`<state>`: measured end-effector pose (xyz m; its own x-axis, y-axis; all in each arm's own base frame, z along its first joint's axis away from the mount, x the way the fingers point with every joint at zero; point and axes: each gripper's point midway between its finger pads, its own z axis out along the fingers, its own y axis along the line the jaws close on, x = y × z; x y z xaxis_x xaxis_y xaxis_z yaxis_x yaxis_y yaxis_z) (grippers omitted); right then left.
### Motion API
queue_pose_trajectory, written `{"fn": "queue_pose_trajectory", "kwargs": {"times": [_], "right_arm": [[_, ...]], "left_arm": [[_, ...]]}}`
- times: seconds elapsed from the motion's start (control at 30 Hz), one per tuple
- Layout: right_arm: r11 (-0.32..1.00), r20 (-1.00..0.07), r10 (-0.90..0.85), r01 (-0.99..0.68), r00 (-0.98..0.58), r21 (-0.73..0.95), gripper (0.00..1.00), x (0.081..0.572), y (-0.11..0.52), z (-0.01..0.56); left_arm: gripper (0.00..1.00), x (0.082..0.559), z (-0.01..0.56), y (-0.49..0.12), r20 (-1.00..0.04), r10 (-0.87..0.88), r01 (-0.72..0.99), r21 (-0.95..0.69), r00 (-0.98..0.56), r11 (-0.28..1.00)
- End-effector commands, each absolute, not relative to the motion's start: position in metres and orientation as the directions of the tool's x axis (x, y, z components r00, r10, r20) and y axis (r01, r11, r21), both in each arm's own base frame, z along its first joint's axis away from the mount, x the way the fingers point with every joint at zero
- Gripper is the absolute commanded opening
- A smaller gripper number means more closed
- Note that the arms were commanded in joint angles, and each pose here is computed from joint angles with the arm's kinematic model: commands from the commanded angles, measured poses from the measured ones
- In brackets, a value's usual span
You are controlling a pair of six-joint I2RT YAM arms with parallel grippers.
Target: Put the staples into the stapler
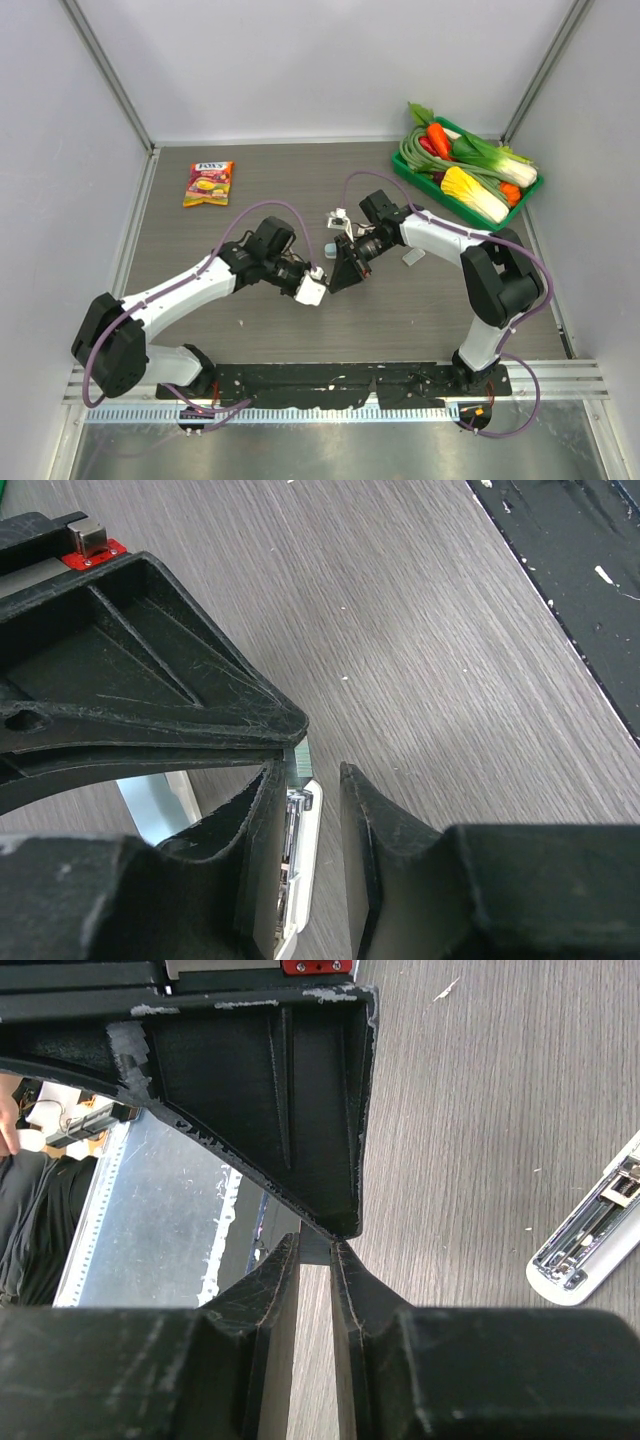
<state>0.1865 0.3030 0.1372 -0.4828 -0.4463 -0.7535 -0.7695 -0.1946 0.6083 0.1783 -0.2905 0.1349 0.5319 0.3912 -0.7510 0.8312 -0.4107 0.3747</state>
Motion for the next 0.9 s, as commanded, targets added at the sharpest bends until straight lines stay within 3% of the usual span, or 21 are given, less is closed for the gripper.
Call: {"fn": "queue_pose_trajectory", "kwargs": {"times": [0.0, 0.43, 0.53, 0.7, 0.87], "right_arm": [[-0.231, -0.775, -0.421, -0.771, -0.47, 0.593, 0.23, 0.186, 0.304, 0.143], [-0.234, -0.774, -0.425, -0.769, -0.469, 0.595, 0.23, 0.185, 0.303, 0.142], [-0.236, -0.777, -0.424, -0.772, -0.464, 0.59, 0.26, 0.184, 0.303, 0.143], [-0.223, -0.797, -0.427, -0.804, -0.428, 0.551, 0.4, 0.189, 0.299, 0.146], [-0.209, -0.821, -0.453, -0.854, -0.348, 0.477, 0.45, 0.193, 0.277, 0.159]], "left_arm": [[0.31, 0.186, 0.149, -0.302, -0.757, 0.368, 0.83, 0.404, 0.539, -0.385], [0.09, 0.191, 0.149, -0.309, -0.757, 0.397, 0.848, 0.397, 0.519, -0.352], [0.07, 0.192, 0.148, -0.309, -0.754, 0.405, 0.849, 0.396, 0.517, -0.349], [0.06, 0.195, 0.146, -0.307, -0.754, 0.426, 0.862, 0.385, 0.5, -0.33], [0.05, 0.203, 0.144, -0.306, -0.757, 0.469, 0.89, 0.366, 0.455, -0.272]]}}
